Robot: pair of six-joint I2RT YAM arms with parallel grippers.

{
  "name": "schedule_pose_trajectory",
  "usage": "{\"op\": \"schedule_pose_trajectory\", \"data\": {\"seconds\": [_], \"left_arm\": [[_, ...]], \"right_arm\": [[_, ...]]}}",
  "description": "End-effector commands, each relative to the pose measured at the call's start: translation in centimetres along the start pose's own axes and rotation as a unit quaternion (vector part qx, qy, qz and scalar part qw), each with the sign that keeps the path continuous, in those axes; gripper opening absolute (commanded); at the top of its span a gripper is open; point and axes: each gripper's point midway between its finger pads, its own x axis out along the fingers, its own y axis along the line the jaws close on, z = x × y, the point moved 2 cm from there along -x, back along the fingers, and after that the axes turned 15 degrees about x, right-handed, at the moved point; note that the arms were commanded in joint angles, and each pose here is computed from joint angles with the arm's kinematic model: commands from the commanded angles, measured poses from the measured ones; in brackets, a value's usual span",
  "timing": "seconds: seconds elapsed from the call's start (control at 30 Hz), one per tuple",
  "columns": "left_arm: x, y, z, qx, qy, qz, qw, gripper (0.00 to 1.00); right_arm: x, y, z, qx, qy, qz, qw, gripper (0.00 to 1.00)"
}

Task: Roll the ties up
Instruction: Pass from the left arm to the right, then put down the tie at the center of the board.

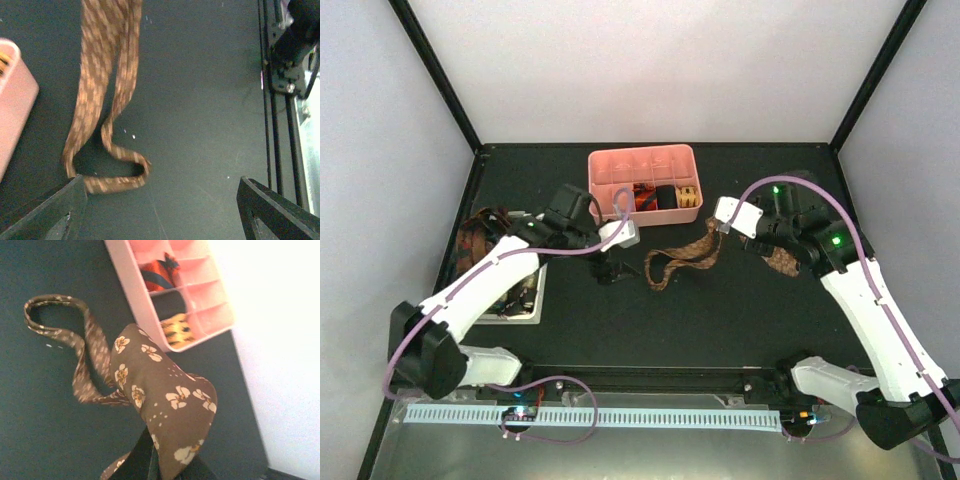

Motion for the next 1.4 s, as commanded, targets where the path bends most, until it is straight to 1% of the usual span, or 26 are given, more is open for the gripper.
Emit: {"op": "schedule_pose_trajectory", "data": {"seconds": [0.0, 0.1, 0.17, 0.27, 0.33, 0.4, 0.43, 0.5, 0.57, 0.63, 0.73, 0.8, 0.93, 0.97, 1.0, 1.07, 1.1, 1.13, 1.17, 1.2, 1.27, 1.33, 1.37], "left_arm": [[2.8, 0.6, -1.5, 0.044, -0.015, 0.000, 0.999, 0.86], [4.0, 1.1, -2.5, 0.063, -0.006, 0.018, 0.998, 0.86], [4.5, 1.9, -3.1, 0.066, 0.011, 0.028, 0.997, 0.86], [5.1, 3.3, -4.2, 0.035, 0.043, 0.029, 0.998, 0.86], [5.0, 3.8, -4.1, 0.006, 0.041, 0.003, 0.999, 0.86], [4.8, 4.6, -4.0, -0.026, 0.033, -0.010, 0.999, 0.86], [4.5, 5.1, -4.0, -0.042, 0.025, -0.012, 0.999, 0.86], [3.7, 6.5, -3.7, -0.073, 0.003, -0.006, 0.997, 0.86], [2.1, 8.3, -3.8, -0.101, -0.018, 0.017, 0.995, 0.86], [0.4, 9.7, -3.9, -0.122, -0.034, 0.043, 0.991, 0.86], [-2.0, 11.3, -4.3, -0.140, -0.043, 0.080, 0.986, 0.86], [-3.4, 12.0, -4.7, -0.149, -0.043, 0.106, 0.982, 0.86], [-5.6, 13.0, -5.1, -0.156, -0.049, 0.139, 0.977, 0.87], [-5.9, 13.2, -5.2, -0.154, -0.048, 0.146, 0.976, 0.87], [-6.0, 13.2, -5.4, -0.153, -0.044, 0.150, 0.976, 0.87], [-6.0, 12.9, -5.5, -0.144, -0.041, 0.147, 0.978, 0.88], [-5.9, 12.7, -5.6, -0.143, -0.039, 0.146, 0.978, 0.88], [-5.8, 12.5, -5.8, -0.145, -0.037, 0.144, 0.978, 0.88], [-5.7, 12.2, -6.0, -0.141, -0.037, 0.138, 0.980, 0.89], [-5.4, 11.7, -6.0, -0.136, -0.039, 0.124, 0.982, 0.89], [-4.8, 10.4, -5.9, -0.119, -0.042, 0.090, 0.988, 0.92], [-3.6, 8.9, -6.2, -0.096, -0.027, 0.061, 0.993, 0.92], [-2.5, 8.1, -6.1, -0.081, -0.014, 0.046, 0.996, 0.93]], "right_arm": [[-0.7, -3.1, -0.5, -0.055, 0.030, -0.096, 0.993, 0.02], [-1.7, -2.7, -0.8, -0.080, 0.043, -0.083, 0.992, 0.02], [-2.6, -2.1, -0.8, -0.105, 0.051, -0.066, 0.991, 0.02], [-4.1, -0.5, -1.6, -0.180, 0.065, -0.028, 0.981, 0.02], [-5.1, 0.4, -1.7, -0.238, 0.059, -0.022, 0.969, 0.02], [-5.6, 0.7, -1.3, -0.299, 0.056, -0.028, 0.952, 0.02], [-5.4, 0.7, -0.5, -0.322, 0.052, -0.037, 0.944, 0.02], [-4.3, 0.0, 1.2, -0.351, 0.063, -0.059, 0.932, 0.02], [-3.2, -0.6, 3.5, -0.363, 0.077, -0.072, 0.926, 0.02], [-2.7, -1.3, 6.8, -0.364, 0.078, -0.096, 0.923, 0.02], [-4.8, -1.0, 12.3, -0.359, 0.041, -0.122, 0.924, 0.02], [-7.2, -0.5, 14.7, -0.359, 0.009, -0.141, 0.922, 0.02], [-10.1, -1.1, 15.1, -0.376, -0.013, -0.212, 0.902, 0.02], [-11.4, -1.6, 14.5, -0.376, -0.028, -0.243, 0.894, 0.02], [-11.2, -1.8, 13.6, -0.391, -0.022, -0.266, 0.881, 0.02], [-10.2, -1.5, 9.8, -0.439, 0.013, -0.295, 0.849, 0.02], [-8.6, -0.9, 7.3, -0.466, 0.040, -0.287, 0.836, 0.02], [-7.4, -0.4, 4.9, -0.479, 0.059, -0.282, 0.830, 0.02], [-6.1, -0.2, 2.3, -0.480, 0.087, -0.275, 0.829, 0.02], [-3.9, 0.5, -1.1, -0.485, 0.124, -0.252, 0.828, 0.02], [-2.0, 0.5, -5.7, -0.475, 0.169, -0.238, 0.830, 0.02], [-1.1, 0.2, -8.1, -0.463, 0.178, -0.244, 0.833, 0.02], [-1.0, 0.3, -8.5, -0.457, 0.174, -0.239, 0.839, 0.01]]}}
